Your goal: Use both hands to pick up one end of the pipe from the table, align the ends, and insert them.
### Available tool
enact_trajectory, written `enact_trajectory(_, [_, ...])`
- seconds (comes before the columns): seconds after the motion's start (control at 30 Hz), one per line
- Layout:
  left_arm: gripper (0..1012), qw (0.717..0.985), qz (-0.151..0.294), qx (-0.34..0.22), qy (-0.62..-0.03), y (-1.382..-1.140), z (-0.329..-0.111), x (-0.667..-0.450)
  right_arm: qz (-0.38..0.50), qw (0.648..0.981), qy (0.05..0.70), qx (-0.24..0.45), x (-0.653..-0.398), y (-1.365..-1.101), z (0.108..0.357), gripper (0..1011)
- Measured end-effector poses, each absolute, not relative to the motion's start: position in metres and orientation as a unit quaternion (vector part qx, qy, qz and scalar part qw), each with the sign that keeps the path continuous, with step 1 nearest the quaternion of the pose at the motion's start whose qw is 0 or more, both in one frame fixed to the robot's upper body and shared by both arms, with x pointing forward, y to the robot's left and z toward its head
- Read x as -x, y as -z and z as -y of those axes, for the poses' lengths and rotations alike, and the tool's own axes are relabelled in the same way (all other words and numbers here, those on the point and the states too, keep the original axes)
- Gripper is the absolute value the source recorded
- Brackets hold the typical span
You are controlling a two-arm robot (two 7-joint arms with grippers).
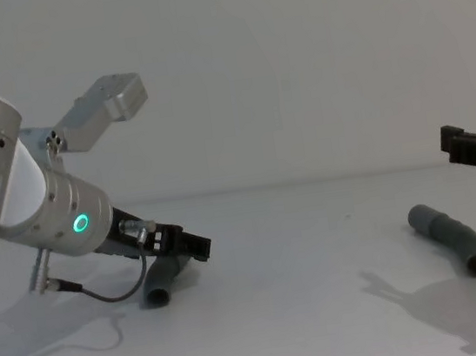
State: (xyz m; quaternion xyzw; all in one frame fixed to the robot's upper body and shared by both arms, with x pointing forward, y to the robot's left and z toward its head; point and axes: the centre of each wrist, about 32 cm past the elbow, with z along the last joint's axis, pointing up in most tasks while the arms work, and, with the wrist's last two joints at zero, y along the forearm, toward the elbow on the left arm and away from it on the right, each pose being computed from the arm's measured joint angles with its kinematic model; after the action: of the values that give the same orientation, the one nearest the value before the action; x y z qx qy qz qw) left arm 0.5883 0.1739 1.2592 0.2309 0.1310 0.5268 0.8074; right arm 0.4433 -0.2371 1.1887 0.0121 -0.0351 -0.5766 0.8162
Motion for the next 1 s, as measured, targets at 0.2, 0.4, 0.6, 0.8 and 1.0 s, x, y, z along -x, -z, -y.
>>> enact_trajectory(0.2, [1001,0.808,-0.132,-0.230,-0.526,-1.256,-0.173,-0.592,0.035,0.816,0.577,-0.012,-0.443,-1.189,0.237,1000])
enact_trajectory(0.4, [1001,0.808,-0.135,-0.229,-0.526,-1.253,-0.173,-0.595,0.035,0.816,0.577,-0.012,-0.443,-1.189,0.237,1000])
enact_trajectory(0.6, [1001,0.808,-0.139,-0.228,-0.526,-1.250,-0.174,-0.598,0.035,0.816,0.577,-0.012,-0.443,-1.189,0.237,1000])
enact_trajectory(0.8, [1001,0.807,-0.142,-0.227,-0.527,-1.249,-0.175,-0.600,0.035,0.816,0.577,-0.012,-0.443,-1.189,0.237,1000])
enact_trajectory(1.0, [1001,0.806,-0.146,-0.225,-0.528,-1.248,-0.176,-0.601,0.035,0.816,0.577,-0.012,-0.443,-1.189,0.237,1000])
